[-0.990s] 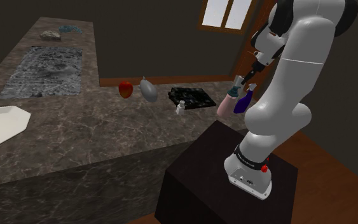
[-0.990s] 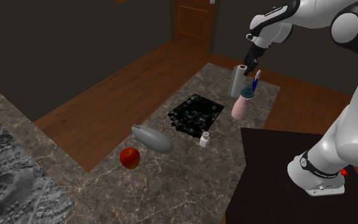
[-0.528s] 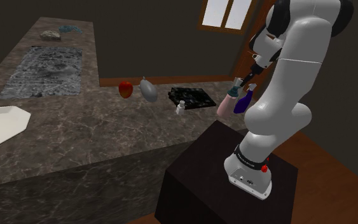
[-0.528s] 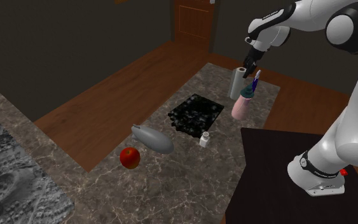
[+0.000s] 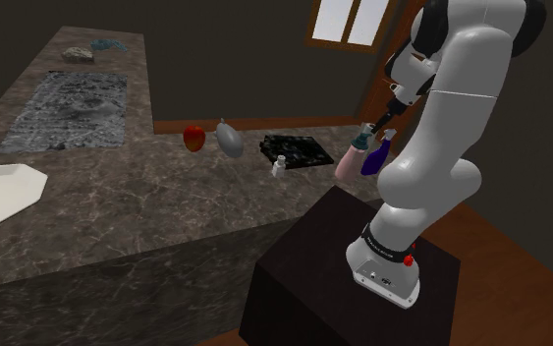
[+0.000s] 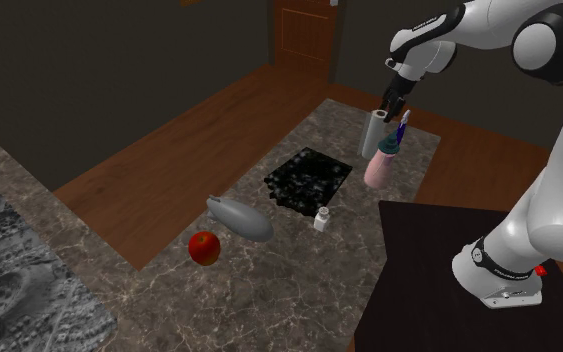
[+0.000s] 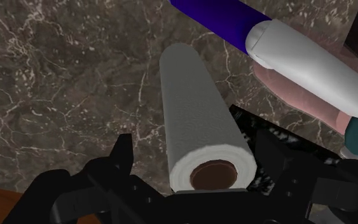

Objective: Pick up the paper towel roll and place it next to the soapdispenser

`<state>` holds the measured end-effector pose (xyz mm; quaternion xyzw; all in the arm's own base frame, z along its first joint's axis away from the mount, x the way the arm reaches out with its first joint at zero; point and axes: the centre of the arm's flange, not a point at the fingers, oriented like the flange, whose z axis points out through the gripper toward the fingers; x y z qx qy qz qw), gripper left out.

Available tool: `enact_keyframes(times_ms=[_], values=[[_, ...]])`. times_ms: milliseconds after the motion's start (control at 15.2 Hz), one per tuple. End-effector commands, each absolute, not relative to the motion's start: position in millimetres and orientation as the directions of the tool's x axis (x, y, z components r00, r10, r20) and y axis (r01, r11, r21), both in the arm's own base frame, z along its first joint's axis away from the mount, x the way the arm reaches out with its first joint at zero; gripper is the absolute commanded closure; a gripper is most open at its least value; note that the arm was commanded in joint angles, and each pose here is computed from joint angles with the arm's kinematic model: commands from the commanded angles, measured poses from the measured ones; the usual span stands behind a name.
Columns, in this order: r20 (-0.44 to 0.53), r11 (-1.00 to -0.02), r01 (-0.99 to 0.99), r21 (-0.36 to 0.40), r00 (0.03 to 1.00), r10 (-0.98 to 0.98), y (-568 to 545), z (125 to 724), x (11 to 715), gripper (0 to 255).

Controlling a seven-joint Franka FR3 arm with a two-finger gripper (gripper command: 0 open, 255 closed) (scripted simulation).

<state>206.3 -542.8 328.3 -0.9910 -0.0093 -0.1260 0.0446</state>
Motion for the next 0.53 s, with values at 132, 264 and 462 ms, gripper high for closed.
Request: enact_keyframes(times_ms=[132, 264, 462], values=[[0.25, -0.996, 0.03, -0.086, 0.968, 0.007, -545, 354, 200, 0], [0.25, -0.996, 0.03, -0.086, 0.968, 0.007, -547, 376, 194, 0], [0.25, -0.996, 0.03, -0.086, 0.968, 0.007, -547, 376, 194, 0]])
